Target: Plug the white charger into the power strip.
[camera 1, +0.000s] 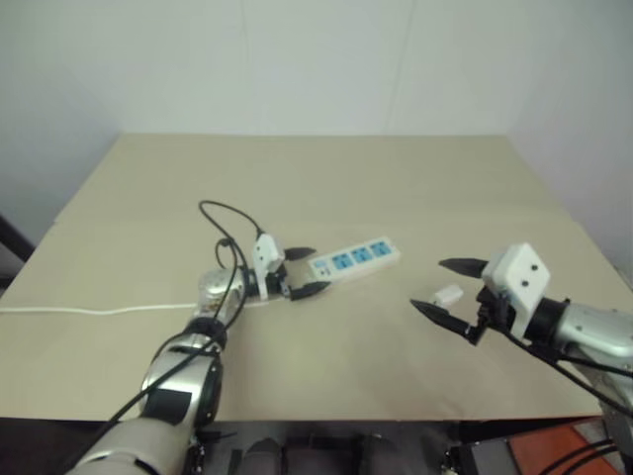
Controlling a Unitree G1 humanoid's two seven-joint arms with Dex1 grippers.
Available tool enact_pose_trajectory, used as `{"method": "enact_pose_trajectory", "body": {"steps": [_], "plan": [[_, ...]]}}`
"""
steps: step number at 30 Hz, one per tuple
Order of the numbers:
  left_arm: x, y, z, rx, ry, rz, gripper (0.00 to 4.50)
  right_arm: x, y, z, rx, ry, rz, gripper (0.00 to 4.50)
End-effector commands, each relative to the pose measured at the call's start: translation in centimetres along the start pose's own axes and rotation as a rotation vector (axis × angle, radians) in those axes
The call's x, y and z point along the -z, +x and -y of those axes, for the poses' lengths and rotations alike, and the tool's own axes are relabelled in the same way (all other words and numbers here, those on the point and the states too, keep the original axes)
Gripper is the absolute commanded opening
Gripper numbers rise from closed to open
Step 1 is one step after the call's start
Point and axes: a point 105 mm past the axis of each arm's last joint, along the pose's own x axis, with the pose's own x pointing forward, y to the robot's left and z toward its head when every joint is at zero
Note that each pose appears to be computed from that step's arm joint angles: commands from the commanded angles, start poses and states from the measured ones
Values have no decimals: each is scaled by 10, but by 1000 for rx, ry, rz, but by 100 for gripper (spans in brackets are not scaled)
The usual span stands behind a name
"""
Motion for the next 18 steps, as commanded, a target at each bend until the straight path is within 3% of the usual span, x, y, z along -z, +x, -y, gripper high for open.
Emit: {"method": "enact_pose_trajectory", "body": {"steps": [1,18], "plan": [[-18,12,-15,-90,23,47,446,-10,0,-2,36,-26,25,450],[7,20,-7,-61,-44,-100,446,-6,4,-3,66,-27,1,450]]}}
